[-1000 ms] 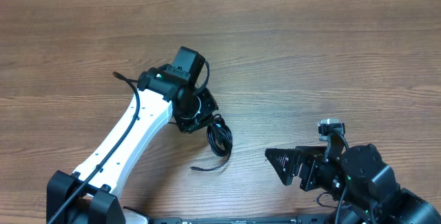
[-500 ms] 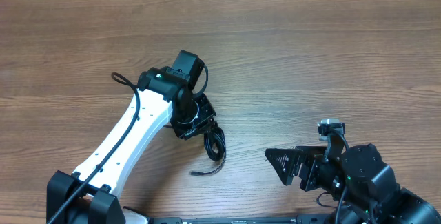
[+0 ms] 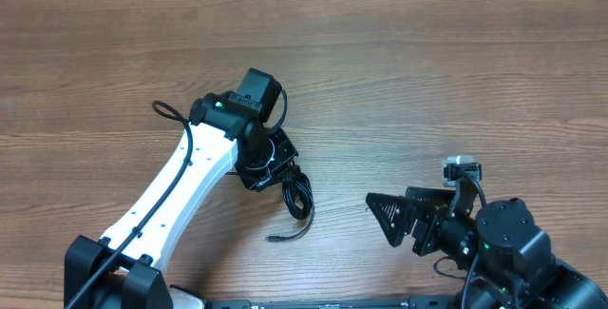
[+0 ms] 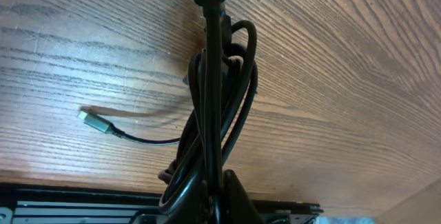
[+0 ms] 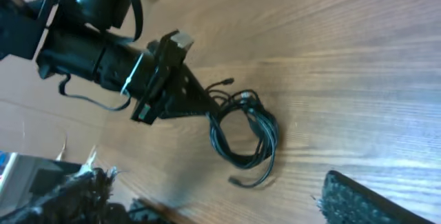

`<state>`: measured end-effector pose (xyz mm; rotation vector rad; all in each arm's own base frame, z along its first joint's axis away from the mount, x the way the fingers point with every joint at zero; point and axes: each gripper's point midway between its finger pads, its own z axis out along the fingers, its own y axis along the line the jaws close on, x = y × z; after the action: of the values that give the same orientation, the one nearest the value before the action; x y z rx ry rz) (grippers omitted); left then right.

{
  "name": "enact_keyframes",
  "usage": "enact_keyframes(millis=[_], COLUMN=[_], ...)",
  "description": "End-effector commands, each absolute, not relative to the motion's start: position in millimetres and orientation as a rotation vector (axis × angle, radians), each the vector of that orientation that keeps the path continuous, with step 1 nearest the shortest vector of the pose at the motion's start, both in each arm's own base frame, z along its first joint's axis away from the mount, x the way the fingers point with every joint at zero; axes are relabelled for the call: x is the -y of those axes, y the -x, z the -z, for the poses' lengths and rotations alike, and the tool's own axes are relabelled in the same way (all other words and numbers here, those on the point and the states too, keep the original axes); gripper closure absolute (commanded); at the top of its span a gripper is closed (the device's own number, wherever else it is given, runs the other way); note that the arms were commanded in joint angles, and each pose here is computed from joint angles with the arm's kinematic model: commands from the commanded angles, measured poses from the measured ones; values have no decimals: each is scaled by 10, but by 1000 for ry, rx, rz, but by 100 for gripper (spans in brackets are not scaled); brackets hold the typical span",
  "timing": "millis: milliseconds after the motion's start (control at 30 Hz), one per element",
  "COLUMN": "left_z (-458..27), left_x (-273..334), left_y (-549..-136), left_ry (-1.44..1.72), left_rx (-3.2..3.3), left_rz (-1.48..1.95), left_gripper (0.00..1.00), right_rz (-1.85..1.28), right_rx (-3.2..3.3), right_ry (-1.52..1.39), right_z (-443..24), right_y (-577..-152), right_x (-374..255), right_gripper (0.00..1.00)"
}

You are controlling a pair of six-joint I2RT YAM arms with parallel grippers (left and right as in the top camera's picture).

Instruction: Untangle cables

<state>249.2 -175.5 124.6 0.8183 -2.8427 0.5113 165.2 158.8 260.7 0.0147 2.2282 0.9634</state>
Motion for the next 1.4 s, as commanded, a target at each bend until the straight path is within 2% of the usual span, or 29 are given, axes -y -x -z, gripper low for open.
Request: enact_keyframes(millis=[0,133,300,400,433,633,800,1100,1367], left_z=[-1427,-1484,-1505,-1528,-1533,-1528,-1523,-1505,-1474], left_x=[1766,1801,1842,1880,1888,1884,1873,1839,1780], left_y=[-2539,-2541,-2530,-2533,-2540,-2552,-2560,-2576,-2571], left_ry=[-871,-875,-918,-995,-1008,-1020,-1027,-1062,-1075], left_rx=[2825,2785,2739,2680,2671,2674,2677,2682,2705], left_rz=[-603,-670,-692,-711,-717,-713,-707,-684,-639], left_gripper=[96,96,96,96,96,96,96,96,96], right_rz=[-891,-896,-1102,-1174,-1186,-1095,-1016,-893,-987], right_rx=[-2203,-2254,-2310,-2397,-2431,-2606,-2762,-3013,-3089], right_ry=[-1,6,28,-224,-314,-445,-366,-846,-896], right_z=[-2663,-2617,-2651,-2530,-2456,-2012,-1716,-1187,-1068], right_y=[-1686,-1594,-1433,-1469,-1485,-1537,-1550,-1530,-1567], right_x=[-1496,-1479,-1717,-1748,-1761,-1830,-1960,-2103,-2347], right_gripper=[6,5,4,11,16,18,18,18,18])
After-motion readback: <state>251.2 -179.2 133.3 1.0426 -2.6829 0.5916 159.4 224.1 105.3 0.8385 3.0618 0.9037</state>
